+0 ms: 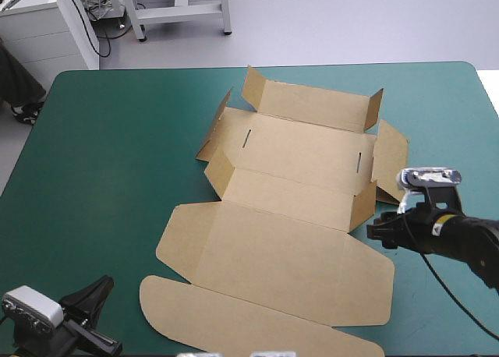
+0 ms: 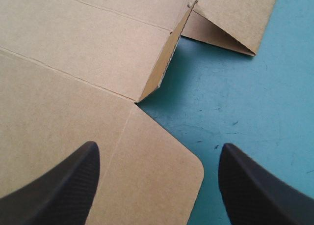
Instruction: Fold the box
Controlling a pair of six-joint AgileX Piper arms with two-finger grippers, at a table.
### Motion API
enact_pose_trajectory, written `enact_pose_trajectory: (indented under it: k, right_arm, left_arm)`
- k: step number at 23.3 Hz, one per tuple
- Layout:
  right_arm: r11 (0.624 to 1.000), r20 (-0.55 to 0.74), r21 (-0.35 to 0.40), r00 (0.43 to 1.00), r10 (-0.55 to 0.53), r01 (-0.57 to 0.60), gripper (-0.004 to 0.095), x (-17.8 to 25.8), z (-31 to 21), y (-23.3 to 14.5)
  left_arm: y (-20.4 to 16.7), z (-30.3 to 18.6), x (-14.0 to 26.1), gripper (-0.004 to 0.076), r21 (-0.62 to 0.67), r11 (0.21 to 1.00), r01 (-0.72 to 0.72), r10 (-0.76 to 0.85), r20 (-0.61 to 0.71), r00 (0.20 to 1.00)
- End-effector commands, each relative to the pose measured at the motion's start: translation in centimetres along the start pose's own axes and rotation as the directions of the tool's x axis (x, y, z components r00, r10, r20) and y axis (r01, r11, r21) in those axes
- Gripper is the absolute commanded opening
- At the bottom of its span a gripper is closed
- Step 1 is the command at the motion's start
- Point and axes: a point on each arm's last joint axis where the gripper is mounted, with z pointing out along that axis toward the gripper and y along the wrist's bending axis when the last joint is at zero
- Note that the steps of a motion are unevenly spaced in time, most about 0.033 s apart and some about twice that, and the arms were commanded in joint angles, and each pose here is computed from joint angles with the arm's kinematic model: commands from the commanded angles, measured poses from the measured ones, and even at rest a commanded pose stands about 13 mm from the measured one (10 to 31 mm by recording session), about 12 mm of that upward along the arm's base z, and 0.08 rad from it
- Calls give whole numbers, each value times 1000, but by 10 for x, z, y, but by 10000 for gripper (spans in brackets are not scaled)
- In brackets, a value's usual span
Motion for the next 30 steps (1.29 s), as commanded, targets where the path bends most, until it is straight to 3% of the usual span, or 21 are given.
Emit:
enact_pose_trajectory:
  k: [1,8,14,18,27,30]
  right_arm:
    - [1000,-3,-6,1000,1,-1,619,-27,9,4]
    - [999,-187,19,982,29,-26,620,-56,81,5]
    - [998,-270,38,961,55,-46,607,-61,140,3]
    - [997,-330,52,942,64,-50,441,-58,161,1]
    - [999,-304,31,953,22,-13,-23,-83,145,7]
    - [1000,-323,26,946,-4,13,-17,-82,145,6]
  left_arm:
    - [-1,-5,-11,-8,2,1000,1,-2,104,995]
    - [-1,-5,-11,-8,2,1000,1,-2,104,995]
    - [-1,-5,-11,-8,2,1000,1,-2,104,995]
    - [-1,-5,-11,-8,2,1000,1,-2,104,995]
    - [-1,-5,-11,-8,2,1000,1,-2,104,995]
    - [-1,-5,-11,-8,2,1000,1,-2,104,995]
